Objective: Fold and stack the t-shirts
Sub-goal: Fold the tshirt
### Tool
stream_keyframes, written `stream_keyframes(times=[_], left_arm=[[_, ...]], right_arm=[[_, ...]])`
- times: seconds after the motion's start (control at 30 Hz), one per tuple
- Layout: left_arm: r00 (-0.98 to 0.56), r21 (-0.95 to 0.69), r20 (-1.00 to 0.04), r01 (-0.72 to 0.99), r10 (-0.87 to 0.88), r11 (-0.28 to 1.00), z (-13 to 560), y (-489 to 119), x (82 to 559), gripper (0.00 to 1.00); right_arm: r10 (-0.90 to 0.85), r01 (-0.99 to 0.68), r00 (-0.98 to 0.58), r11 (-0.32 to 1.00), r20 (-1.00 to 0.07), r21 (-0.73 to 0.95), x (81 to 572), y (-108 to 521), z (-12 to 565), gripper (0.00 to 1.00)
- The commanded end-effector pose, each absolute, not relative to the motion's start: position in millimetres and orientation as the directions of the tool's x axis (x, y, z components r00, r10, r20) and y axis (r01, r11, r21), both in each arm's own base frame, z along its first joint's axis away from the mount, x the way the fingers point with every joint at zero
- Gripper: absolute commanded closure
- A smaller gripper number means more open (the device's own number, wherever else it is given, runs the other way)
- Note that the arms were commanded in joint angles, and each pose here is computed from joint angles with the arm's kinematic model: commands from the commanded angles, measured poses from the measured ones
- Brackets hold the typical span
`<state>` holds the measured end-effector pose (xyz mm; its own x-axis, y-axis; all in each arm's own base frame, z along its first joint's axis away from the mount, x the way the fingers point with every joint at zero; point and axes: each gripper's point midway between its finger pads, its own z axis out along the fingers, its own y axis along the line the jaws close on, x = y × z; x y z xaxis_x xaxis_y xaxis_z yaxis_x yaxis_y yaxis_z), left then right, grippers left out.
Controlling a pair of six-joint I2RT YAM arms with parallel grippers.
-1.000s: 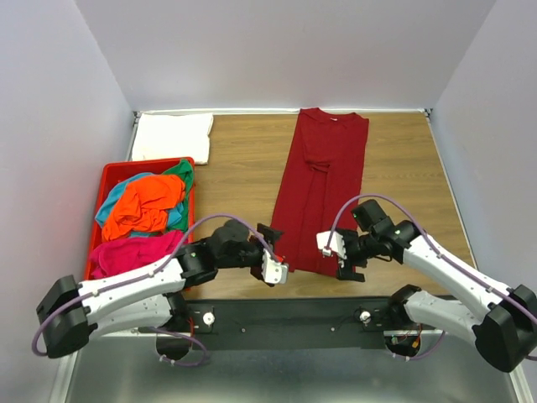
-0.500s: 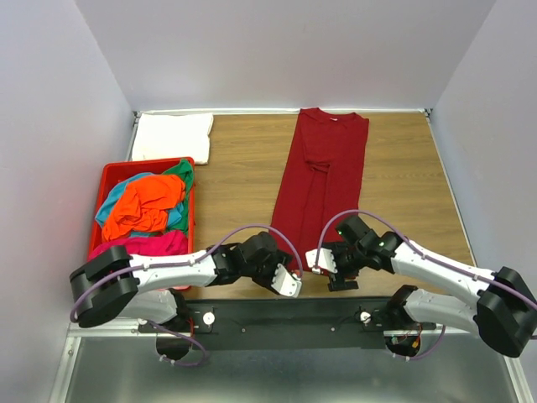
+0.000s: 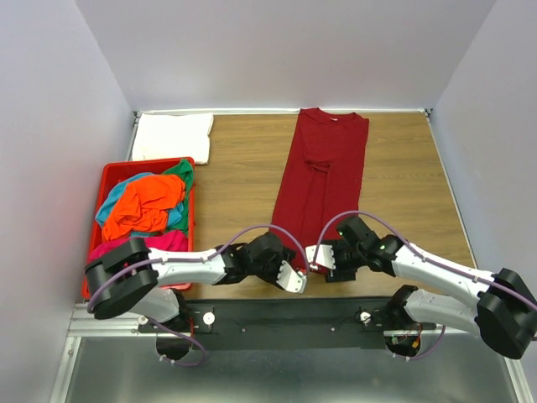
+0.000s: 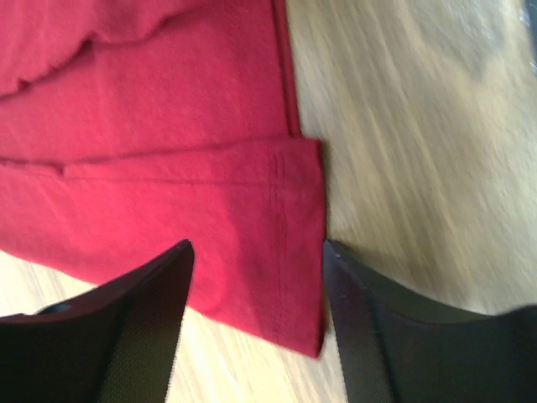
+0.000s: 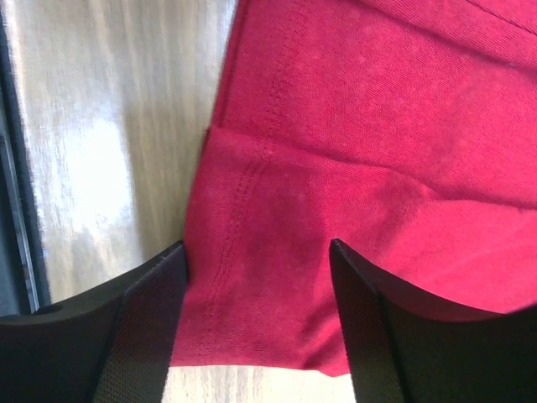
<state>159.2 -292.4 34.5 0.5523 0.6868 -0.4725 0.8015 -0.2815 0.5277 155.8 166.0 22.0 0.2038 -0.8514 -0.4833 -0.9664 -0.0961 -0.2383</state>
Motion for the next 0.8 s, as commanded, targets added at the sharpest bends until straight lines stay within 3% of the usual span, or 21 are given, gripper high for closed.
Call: stream_keyframes(times=[0.0, 0.17, 0.47, 0.6, 0.63, 0.77], left_arm=[[0.532, 0.465, -0.424, 0.822, 0.733, -0.328, 6, -284, 155, 0.32], [0.509, 0.439, -0.421, 0.838, 0.75, -0.323, 2, -291, 162, 0.46], [0.504, 0.438, -0.434, 0.842, 0.747, -0.315, 9, -292, 166, 0.72], [0.511, 0.439, -0.447, 0.841, 0.734, -0.317, 15, -295, 168, 0.94], [0.508, 0.443, -0.451, 0.841, 0.734, -0.31, 18, -296, 171, 1.0], [0.494, 0.464, -0.469, 0.843, 0.733, -0.271, 28, -297, 182, 1.0]], right_arm=[[-0.904, -0.965, 0.173, -0.076, -0.39, -0.251, 157, 143, 5, 0.28], [-0.905, -0.965, 0.165, -0.065, -0.392, -0.256, 157, 142, 5, 0.38], [-0.899, -0.969, 0.128, -0.023, -0.42, -0.246, 160, 144, 10, 0.77], [-0.883, -0.969, 0.108, 0.009, -0.458, -0.246, 163, 150, 21, 0.89], [-0.88, -0.969, 0.103, 0.015, -0.463, -0.245, 164, 151, 23, 0.97], [-0.86, -0.968, 0.067, 0.066, -0.505, -0.242, 169, 157, 38, 1.0]])
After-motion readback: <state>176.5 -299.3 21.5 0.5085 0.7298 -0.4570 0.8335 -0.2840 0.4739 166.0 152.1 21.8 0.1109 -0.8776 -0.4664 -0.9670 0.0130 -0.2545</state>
